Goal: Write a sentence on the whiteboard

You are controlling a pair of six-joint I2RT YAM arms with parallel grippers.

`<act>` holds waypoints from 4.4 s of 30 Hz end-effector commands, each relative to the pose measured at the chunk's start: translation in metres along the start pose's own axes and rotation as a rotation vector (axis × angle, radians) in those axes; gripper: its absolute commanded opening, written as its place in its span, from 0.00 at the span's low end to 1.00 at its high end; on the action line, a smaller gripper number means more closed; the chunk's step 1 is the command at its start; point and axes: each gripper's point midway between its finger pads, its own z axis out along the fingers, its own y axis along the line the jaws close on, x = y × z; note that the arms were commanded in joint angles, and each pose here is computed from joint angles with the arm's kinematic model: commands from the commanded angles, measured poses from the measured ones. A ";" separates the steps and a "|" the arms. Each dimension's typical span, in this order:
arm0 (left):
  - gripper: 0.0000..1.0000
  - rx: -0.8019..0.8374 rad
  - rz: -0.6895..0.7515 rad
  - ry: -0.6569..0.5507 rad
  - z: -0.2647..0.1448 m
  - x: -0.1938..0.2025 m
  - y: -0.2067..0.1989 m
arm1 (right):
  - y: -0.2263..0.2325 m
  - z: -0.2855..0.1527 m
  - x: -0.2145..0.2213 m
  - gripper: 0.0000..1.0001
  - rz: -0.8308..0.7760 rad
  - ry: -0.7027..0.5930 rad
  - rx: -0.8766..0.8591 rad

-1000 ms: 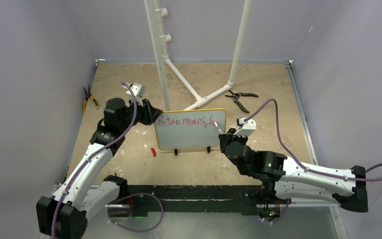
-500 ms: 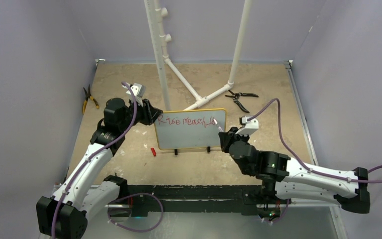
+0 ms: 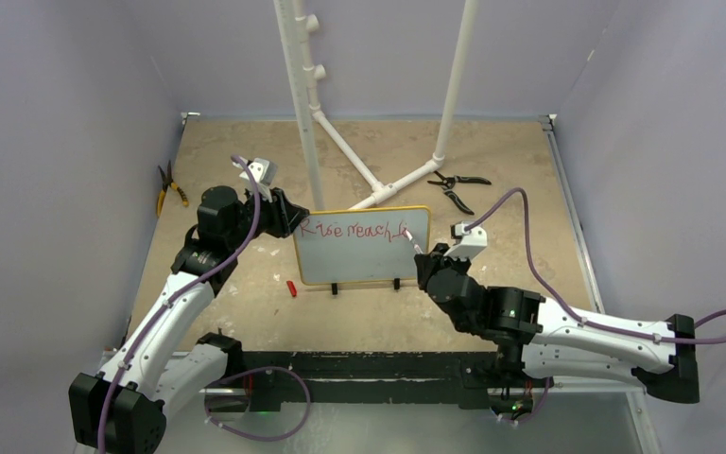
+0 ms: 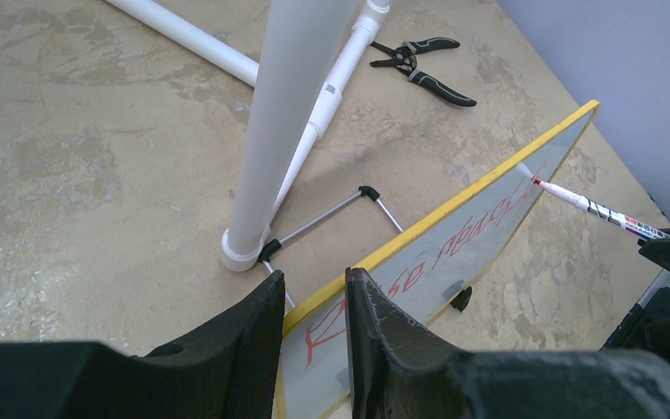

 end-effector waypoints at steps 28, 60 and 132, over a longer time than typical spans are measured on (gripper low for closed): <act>0.30 0.024 -0.012 0.012 -0.001 0.006 -0.004 | -0.019 -0.005 0.009 0.00 0.049 0.046 0.072; 0.30 0.022 -0.009 0.007 -0.002 0.005 -0.004 | -0.015 -0.004 -0.021 0.00 0.068 -0.065 0.098; 0.30 0.021 -0.010 -0.001 -0.004 0.003 -0.005 | 0.162 0.006 0.086 0.00 -0.089 -0.014 -0.428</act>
